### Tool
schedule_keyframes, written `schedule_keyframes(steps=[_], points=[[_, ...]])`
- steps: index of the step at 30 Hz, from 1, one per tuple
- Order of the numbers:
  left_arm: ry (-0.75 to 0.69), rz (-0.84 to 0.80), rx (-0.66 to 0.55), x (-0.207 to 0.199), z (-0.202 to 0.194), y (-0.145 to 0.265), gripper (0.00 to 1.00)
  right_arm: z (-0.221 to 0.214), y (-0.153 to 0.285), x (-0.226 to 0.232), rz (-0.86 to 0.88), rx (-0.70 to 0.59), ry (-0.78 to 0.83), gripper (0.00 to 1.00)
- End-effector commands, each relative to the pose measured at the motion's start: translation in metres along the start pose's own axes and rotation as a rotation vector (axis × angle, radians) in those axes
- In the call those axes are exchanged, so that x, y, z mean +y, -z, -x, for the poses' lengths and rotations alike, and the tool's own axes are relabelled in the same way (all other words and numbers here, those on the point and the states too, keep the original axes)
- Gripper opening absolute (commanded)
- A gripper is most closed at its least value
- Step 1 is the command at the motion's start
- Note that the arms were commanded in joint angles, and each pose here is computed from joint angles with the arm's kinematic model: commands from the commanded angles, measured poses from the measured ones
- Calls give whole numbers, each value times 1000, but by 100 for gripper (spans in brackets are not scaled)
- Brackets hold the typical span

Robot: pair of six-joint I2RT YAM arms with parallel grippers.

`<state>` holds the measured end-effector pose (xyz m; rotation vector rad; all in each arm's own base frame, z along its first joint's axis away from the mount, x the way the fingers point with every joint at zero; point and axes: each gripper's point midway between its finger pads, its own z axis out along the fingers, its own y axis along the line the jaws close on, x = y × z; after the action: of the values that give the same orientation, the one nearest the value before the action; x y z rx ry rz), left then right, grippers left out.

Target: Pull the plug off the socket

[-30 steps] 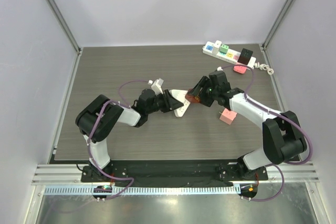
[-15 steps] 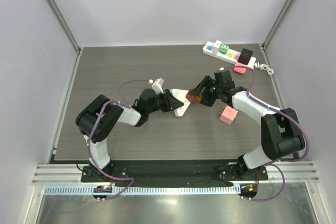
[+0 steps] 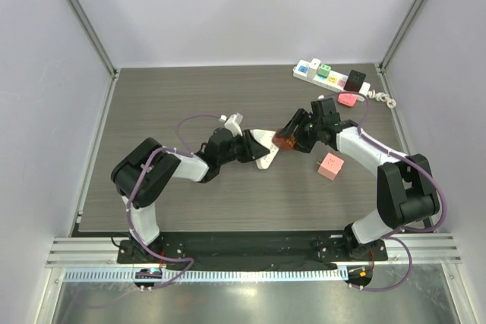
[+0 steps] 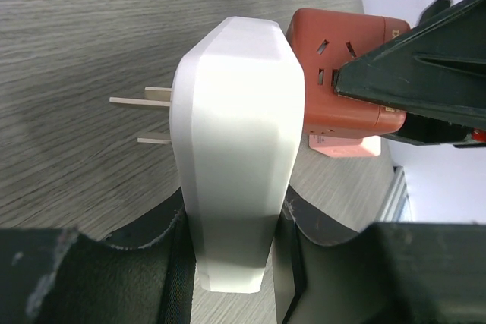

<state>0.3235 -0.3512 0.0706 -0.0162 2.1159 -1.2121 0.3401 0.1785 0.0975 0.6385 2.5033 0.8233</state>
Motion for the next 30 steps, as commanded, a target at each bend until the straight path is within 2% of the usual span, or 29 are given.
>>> schedule_keyframes(steps=[1, 2, 7, 12, 16, 18, 22, 30], points=[[-57, 422, -172, 88, 39, 18, 0, 21, 22, -38, -236, -108, 132, 1], [-63, 426, -171, 87, 38, 18, 0, 30, 25, -34, -273, -158, 161, 1], [-58, 426, -174, 87, 37, 19, 0, 30, 24, -30, -265, -134, 181, 1], [-53, 417, -173, 87, 37, 19, 0, 9, 19, -15, 67, 43, -6, 1], [-44, 415, -168, 88, 36, 18, 0, 0, 27, -9, 159, 88, -15, 1], [-43, 410, -168, 88, 37, 18, 0, 1, 31, -11, 156, 76, 3, 1], [-40, 389, -160, 87, 36, 16, 0, 14, 44, -31, 13, -18, 71, 1], [5, 170, -95, 66, 30, 7, 0, 43, 67, -45, 5, -121, 51, 1]])
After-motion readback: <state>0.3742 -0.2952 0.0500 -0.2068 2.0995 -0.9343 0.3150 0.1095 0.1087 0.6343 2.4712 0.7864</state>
